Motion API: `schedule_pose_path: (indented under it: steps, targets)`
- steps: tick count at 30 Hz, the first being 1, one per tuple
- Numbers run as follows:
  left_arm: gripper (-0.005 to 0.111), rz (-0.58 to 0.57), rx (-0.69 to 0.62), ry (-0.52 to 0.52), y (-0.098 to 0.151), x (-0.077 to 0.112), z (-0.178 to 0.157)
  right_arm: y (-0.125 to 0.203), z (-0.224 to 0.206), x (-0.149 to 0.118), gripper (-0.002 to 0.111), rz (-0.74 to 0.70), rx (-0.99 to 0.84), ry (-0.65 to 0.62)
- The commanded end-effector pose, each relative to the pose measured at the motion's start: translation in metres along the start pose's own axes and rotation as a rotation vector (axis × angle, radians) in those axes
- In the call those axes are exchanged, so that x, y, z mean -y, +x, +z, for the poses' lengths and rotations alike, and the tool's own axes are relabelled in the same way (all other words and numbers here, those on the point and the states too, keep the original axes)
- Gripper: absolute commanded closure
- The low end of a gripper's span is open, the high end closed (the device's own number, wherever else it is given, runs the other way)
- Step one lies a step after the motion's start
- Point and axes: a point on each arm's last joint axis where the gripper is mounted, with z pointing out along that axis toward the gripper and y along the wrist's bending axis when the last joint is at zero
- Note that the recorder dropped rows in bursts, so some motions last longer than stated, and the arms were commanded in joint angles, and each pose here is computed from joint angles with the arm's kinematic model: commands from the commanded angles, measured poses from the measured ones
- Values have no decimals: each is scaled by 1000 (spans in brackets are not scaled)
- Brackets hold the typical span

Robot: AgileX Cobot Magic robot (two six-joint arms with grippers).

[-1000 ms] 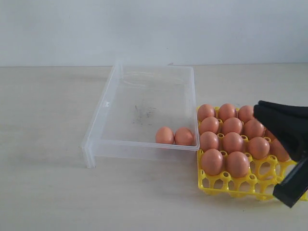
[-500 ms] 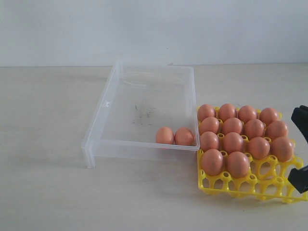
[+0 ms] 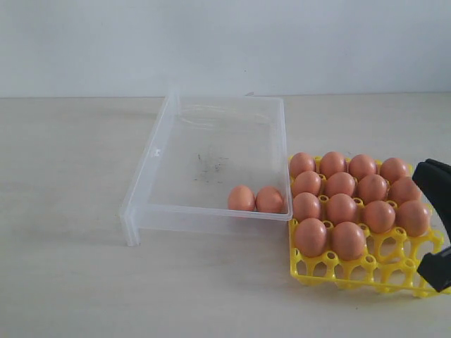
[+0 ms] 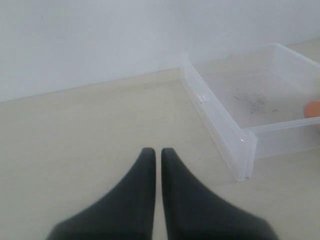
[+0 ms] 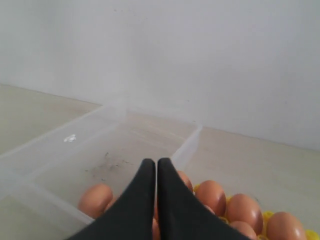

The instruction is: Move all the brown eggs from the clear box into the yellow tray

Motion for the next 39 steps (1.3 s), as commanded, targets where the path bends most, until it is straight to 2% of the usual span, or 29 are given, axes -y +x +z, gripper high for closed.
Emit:
schedule_pose_path:
  steps: [1,39]
  targets:
    - [103,3,2,5,1,0,0,-1,-1,-8,109,-49,25,-80]
    - [103,3,2,5,1,0,0,0,-1,-7,109,-15,16,-79]
